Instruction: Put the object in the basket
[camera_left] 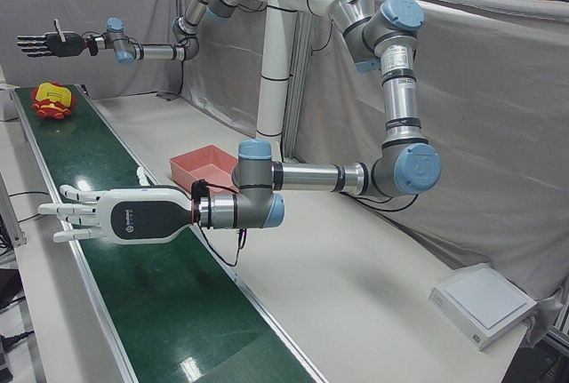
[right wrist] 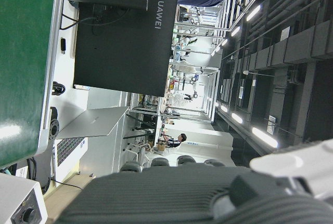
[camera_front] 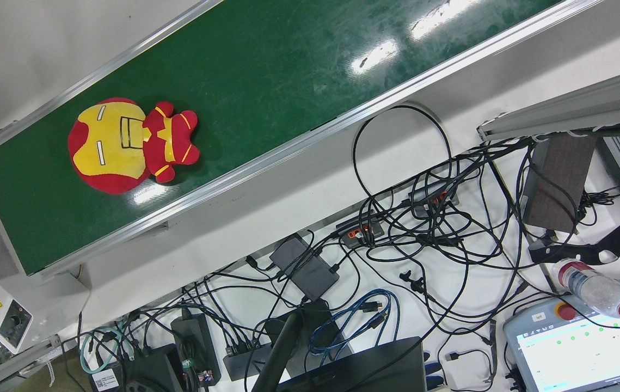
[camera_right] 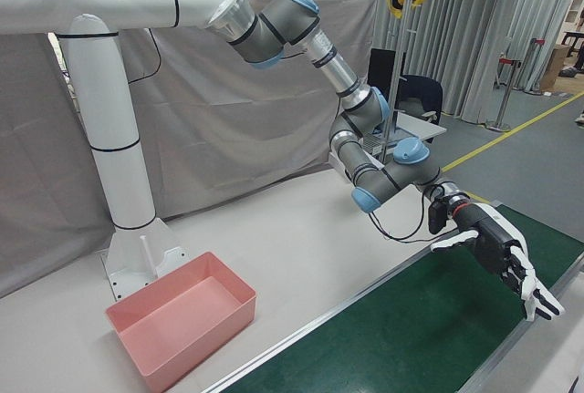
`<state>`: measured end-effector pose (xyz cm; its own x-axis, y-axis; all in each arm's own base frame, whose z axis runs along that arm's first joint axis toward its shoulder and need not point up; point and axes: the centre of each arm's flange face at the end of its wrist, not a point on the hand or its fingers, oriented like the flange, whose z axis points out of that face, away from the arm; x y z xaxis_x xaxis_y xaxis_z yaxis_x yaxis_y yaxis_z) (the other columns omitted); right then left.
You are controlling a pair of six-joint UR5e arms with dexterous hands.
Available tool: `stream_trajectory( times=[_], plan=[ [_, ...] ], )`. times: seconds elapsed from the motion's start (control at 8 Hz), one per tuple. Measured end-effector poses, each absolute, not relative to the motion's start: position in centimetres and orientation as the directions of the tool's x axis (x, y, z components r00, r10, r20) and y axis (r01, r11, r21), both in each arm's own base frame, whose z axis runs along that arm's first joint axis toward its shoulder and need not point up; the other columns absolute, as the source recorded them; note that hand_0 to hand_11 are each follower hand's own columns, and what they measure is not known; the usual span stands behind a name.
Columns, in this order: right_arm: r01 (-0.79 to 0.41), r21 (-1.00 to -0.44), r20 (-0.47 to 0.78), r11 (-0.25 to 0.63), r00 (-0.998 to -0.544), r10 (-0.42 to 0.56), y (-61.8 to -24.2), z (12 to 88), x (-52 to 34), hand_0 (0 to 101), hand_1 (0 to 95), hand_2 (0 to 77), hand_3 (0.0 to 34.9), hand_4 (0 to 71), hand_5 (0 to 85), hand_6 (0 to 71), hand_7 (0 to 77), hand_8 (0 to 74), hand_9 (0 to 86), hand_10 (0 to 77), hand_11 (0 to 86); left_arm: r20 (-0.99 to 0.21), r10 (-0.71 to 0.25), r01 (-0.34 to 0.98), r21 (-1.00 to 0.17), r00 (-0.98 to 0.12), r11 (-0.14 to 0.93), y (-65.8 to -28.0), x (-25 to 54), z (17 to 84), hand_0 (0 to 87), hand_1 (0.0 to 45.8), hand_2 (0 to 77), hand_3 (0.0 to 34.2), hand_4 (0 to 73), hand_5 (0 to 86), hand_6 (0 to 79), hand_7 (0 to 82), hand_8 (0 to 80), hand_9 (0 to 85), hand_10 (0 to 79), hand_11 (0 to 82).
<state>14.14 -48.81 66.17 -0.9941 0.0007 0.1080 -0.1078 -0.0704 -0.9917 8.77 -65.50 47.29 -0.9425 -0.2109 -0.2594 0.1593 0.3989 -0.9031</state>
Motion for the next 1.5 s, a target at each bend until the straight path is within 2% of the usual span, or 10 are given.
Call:
stream_trajectory(
  times=[1.5],
  plan=[
    [-0.108, -0.992, 0.108, -0.067, -0.994, 0.002, -48.92, 65.99, 14.06, 0, 0.0, 1.1, 0.0, 0.0, 0.0, 0.0, 0.5, 0.0, 0.0, 0.0, 0.0, -0.258, -0.210, 0.159, -0.905, -0.943, 0.396, -64.97, 8.82, 47.41, 59.9, 22.4, 0.5, 0.0, 13.1, 24.0, 4.9, 4.4, 11.5, 18.0, 0.0, 0.5]
  ],
)
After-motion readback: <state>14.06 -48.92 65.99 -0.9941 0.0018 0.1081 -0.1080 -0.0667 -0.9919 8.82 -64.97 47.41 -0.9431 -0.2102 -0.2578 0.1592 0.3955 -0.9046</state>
